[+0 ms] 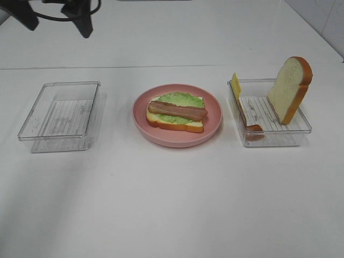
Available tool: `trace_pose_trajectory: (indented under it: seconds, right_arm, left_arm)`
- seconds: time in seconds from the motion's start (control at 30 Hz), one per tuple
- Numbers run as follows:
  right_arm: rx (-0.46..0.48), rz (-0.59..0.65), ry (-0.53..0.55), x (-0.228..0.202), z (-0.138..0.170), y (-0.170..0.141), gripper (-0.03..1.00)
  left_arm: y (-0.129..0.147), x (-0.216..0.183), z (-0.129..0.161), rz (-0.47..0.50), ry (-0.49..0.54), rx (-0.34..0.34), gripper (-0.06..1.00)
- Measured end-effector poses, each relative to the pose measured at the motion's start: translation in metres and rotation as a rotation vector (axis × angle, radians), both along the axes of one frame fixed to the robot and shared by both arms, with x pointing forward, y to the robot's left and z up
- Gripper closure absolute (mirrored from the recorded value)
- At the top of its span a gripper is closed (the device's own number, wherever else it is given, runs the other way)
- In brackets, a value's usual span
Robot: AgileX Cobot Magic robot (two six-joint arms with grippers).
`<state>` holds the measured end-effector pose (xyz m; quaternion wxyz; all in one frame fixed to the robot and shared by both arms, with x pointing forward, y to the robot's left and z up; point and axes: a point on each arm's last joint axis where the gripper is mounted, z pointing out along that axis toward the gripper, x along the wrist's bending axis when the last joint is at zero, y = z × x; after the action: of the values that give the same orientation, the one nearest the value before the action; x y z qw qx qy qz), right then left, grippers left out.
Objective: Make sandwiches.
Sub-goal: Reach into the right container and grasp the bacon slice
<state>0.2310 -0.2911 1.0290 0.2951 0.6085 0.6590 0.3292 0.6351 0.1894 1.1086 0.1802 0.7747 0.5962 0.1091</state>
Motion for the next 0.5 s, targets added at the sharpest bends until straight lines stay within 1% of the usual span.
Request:
trace_pose_trajectory:
  seconds: [0.1,0.17,0.2,0.23,0.3,0.33,0.37,0.4,0.43,0.47,0.5]
  right_arm:
    - [0.0,0.0,0.0,0.0,0.0,0.0,0.04]
    - [0.0,0.0,0.0,0.0,0.0,0.0,0.04]
    - [0.0,0.0,0.0,0.0,0.0,0.0,0.04]
    - [0.0,0.0,0.0,0.0,0.0,0.0,0.04]
    - [0.0,0.0,0.0,0.0,0.0,0.0,0.04]
    - [0.0,0.0,0.0,0.0,0.0,0.0,0.04]
    - [0.0,0.0,0.0,0.0,0.0,0.0,0.04]
    - [0.0,0.0,0.0,0.0,0.0,0.0,0.04]
    - [0.0,0.0,0.0,0.0,0.0,0.0,0.04]
    - [0.0,0.0,0.0,0.0,0.0,0.0,0.04]
    - [0.0,0.0,0.0,0.0,0.0,0.0,0.04]
  left_arm:
    - [0.006,-0.005,0.001,0.012,0.005,0.002,-0.04]
    - [0.035,-0.022,0.001,0.074,0.037,0.01,-0.04]
    - [0.035,-0.022,0.001,0.074,0.037,0.01,-0.04]
    - [0.048,-0.031,0.001,0.104,0.052,0.012,-0.04]
    - [0.054,-0.035,0.0,0.117,0.058,0.013,-0.04]
    - [0.067,-0.047,-0.001,0.15,0.074,0.015,-0.04]
    - [0.067,-0.047,-0.001,0.15,0.074,0.015,-0.04]
    - [0.073,-0.053,0.001,0.158,0.074,0.018,-0.04]
    - [0.086,-0.064,-0.001,0.19,0.088,0.02,-0.04]
    - [0.086,-0.064,-0.001,0.19,0.088,0.02,-0.04]
    - [0.098,-0.078,0.0,0.224,0.092,0.02,-0.04]
